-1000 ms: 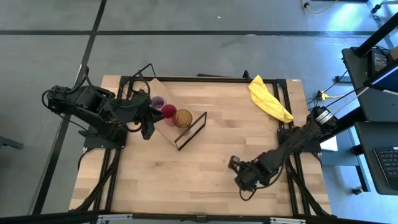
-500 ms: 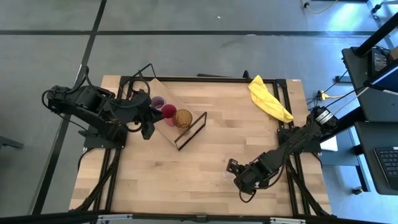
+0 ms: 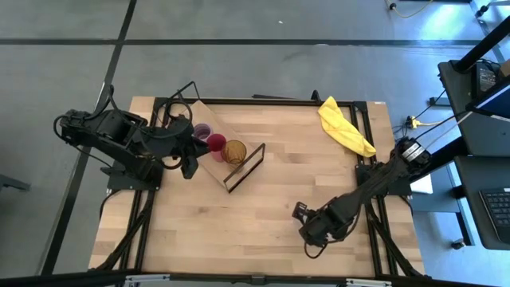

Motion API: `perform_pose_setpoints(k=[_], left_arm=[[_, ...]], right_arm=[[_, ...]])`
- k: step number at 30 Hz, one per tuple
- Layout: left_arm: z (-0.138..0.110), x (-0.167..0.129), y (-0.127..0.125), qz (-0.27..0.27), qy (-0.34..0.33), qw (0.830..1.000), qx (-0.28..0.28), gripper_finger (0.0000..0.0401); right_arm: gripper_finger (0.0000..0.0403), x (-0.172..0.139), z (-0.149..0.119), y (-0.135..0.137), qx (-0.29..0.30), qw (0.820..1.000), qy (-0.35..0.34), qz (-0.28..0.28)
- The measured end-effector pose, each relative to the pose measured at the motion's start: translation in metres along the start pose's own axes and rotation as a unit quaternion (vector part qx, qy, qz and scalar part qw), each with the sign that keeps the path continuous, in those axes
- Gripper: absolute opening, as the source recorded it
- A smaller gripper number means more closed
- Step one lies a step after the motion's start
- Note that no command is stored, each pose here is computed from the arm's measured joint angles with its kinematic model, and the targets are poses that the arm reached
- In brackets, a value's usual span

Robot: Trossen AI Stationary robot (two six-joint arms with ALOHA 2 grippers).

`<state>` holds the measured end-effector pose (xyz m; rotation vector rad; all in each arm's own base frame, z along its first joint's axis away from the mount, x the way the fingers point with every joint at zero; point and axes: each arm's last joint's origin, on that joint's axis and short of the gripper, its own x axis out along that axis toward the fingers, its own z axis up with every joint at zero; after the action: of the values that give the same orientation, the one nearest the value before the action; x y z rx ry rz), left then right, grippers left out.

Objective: Stack small to large cups/mugs on shelf
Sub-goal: Put the transparent cup on the shelf

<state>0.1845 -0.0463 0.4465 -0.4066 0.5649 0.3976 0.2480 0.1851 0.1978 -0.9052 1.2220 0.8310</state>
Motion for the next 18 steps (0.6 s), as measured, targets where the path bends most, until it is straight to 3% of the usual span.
perform_pose_setpoints(k=[7, 18], left_arm=[[0.000, 0.000, 0.000, 0.000, 0.000, 1.000, 0.000, 0.0080], [0.000, 0.000, 0.000, 0.000, 0.001, 1.000, 0.001, 0.0080]], right_arm=[[0.0047, 0.007, -0.002, 0.000, -0.001, 0.999, 0.033, -0.018], [0.0130, -0.014, 0.010, -0.011, 0.005, 0.998, 0.015, -0.058]])
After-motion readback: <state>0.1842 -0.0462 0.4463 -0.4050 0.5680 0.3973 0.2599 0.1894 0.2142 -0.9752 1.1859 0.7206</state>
